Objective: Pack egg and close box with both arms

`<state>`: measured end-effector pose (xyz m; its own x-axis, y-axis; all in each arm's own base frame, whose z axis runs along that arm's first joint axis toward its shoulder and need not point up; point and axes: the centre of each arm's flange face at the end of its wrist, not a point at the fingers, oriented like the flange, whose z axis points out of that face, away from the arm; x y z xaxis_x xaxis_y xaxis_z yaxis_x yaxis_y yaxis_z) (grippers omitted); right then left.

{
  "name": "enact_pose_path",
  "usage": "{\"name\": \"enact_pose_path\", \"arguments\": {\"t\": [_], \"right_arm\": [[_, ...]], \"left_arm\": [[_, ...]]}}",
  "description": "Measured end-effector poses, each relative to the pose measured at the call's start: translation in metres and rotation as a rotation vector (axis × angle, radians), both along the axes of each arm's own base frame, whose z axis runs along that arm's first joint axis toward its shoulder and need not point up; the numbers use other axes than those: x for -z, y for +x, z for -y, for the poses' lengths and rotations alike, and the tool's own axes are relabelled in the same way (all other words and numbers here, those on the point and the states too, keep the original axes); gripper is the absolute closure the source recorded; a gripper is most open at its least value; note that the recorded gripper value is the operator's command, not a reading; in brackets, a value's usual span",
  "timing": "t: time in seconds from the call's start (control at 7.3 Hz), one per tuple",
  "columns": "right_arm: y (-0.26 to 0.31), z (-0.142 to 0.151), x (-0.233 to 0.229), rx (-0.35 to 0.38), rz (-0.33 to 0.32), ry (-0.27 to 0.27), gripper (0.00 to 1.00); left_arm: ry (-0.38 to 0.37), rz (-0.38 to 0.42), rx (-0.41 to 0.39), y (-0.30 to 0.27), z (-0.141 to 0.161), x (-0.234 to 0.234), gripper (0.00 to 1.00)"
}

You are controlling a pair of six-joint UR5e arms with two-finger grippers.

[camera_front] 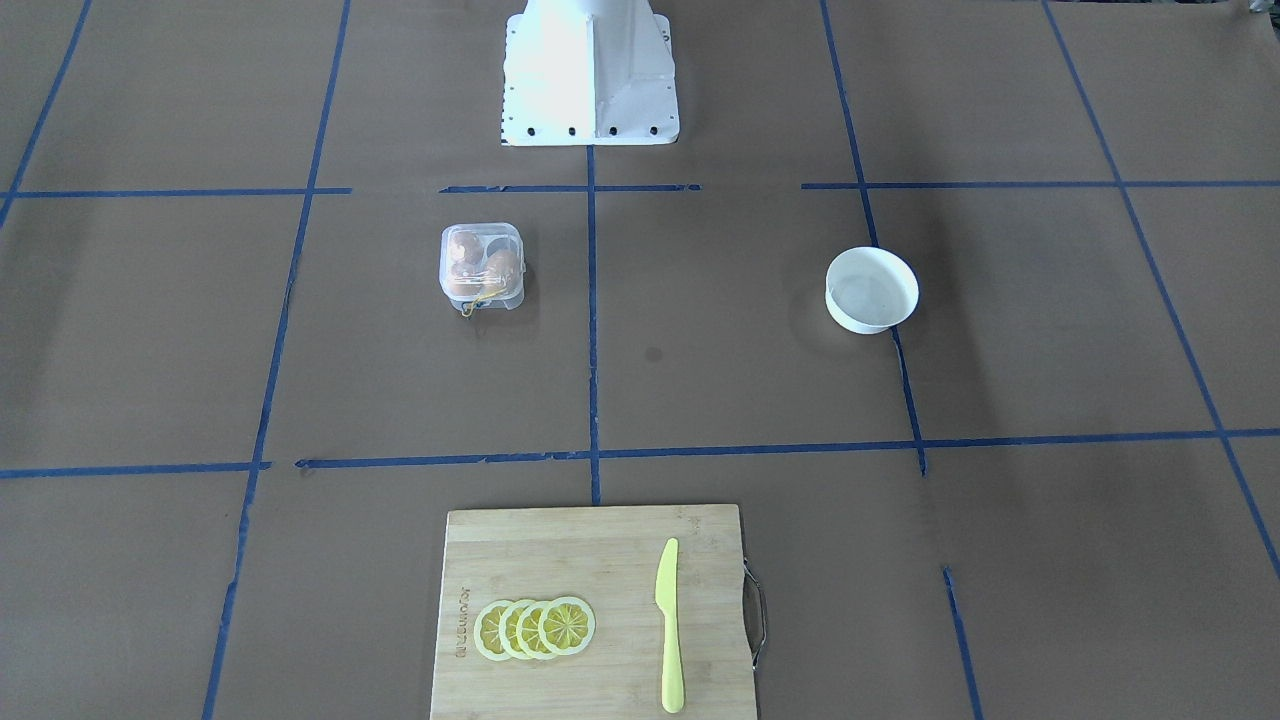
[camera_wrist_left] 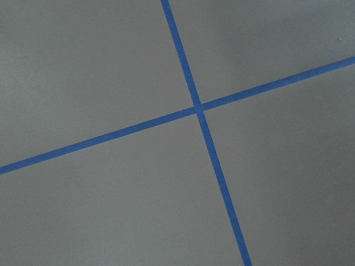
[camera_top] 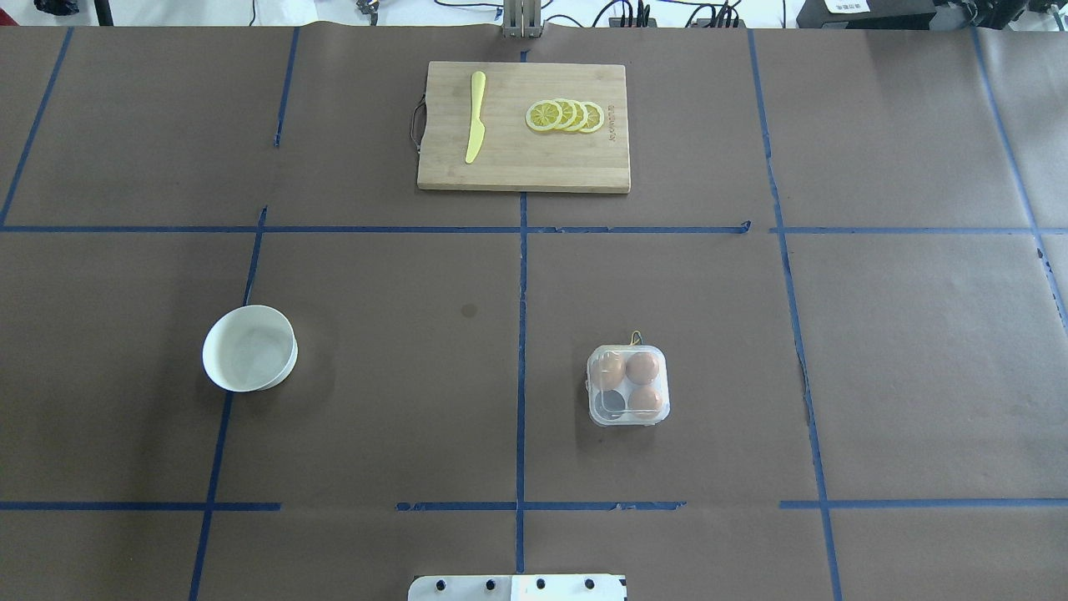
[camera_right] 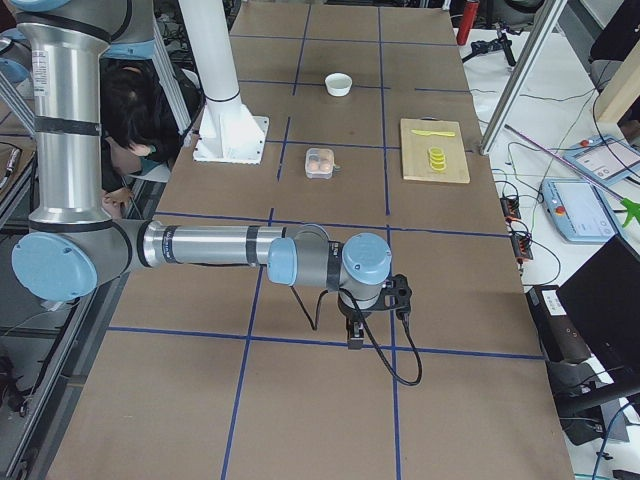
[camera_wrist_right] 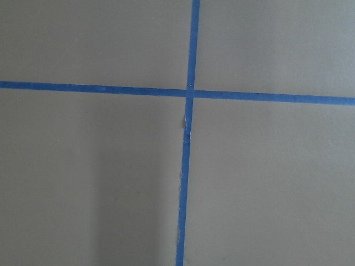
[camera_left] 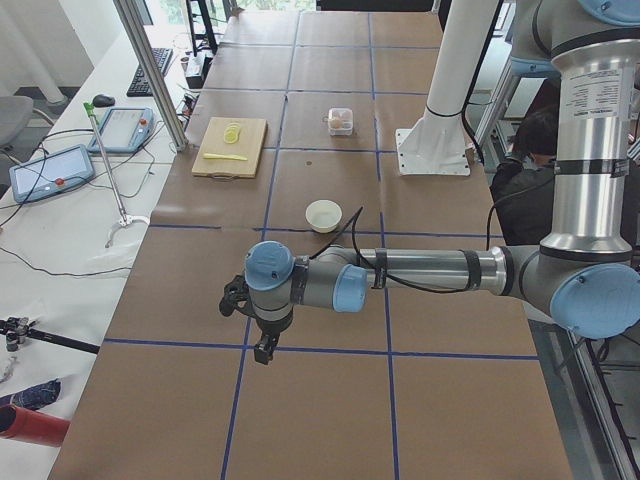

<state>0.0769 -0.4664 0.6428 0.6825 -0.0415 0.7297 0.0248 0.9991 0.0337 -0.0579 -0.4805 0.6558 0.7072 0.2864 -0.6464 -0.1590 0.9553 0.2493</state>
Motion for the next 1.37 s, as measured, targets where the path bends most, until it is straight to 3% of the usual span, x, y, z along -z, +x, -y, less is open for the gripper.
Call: {"name": "enact_pose_path", "arguments": {"t": [0.82, 1.37], "right_arm": [[0.013, -0.001, -0.003, -0.042, 0.004, -0.009, 0.0], [0.013, 0.0, -0.002, -0.044, 0.004, -0.01, 0.0]], "left_arm": [[-0.115, -0.02, 0.144, 0.0, 0.002, 0.01, 0.0], [-0.135, -0.024, 0.168, 0.0, 0.002, 0.012, 0.0]]}}
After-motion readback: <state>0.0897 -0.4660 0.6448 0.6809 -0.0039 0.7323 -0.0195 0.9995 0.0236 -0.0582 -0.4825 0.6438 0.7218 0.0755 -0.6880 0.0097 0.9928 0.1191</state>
